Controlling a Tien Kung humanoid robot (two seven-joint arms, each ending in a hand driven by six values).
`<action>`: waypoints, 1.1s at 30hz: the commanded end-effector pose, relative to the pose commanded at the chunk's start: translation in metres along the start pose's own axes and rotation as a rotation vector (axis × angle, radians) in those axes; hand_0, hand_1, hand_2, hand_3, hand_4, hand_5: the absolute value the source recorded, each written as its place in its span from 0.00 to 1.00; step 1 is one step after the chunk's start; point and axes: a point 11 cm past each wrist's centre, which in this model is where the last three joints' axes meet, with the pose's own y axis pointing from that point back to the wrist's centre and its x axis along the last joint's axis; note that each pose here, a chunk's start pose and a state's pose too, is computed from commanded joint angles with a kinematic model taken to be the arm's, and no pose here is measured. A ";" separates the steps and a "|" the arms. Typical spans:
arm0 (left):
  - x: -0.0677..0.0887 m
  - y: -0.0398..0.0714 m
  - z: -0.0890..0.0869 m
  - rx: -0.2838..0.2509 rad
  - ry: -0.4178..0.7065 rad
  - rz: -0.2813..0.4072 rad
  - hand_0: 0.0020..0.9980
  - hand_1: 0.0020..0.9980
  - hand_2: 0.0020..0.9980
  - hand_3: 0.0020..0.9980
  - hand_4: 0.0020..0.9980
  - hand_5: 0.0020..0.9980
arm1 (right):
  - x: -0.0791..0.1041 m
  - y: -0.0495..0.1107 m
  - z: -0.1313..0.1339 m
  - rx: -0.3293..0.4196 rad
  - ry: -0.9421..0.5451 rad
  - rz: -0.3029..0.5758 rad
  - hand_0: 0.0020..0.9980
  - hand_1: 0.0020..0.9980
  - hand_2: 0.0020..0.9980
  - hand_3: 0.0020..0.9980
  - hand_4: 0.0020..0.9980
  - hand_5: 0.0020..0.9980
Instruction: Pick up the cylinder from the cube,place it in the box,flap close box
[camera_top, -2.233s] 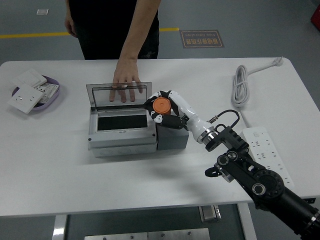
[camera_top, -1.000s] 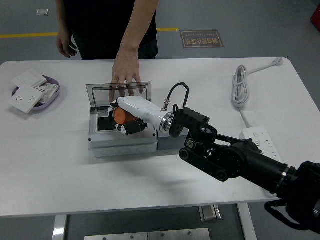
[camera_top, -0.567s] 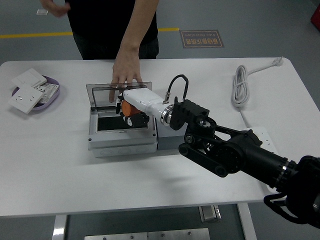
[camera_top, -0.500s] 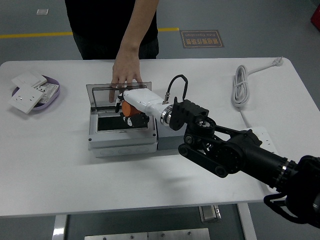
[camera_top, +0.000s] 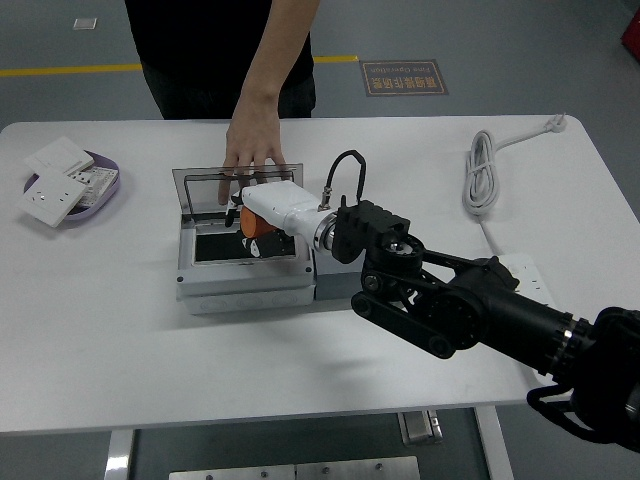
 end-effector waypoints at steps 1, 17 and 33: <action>0.000 0.000 0.000 0.000 0.000 0.000 0.60 0.58 0.60 0.58 0.65 0.20 | 0.000 0.000 0.000 -0.003 0.003 -0.001 0.38 0.58 0.62 0.66 0.31 0.26; 0.002 0.000 0.003 -0.004 -0.008 0.004 0.60 0.58 0.59 0.58 0.65 0.20 | -0.009 0.003 0.010 -0.131 0.055 -0.029 0.76 0.70 0.73 0.73 0.65 0.35; -0.001 0.000 0.002 -0.002 -0.018 -0.002 0.60 0.58 0.59 0.58 0.64 0.20 | 0.000 0.006 0.004 -0.122 -0.014 0.015 0.78 0.71 0.74 0.77 0.71 0.38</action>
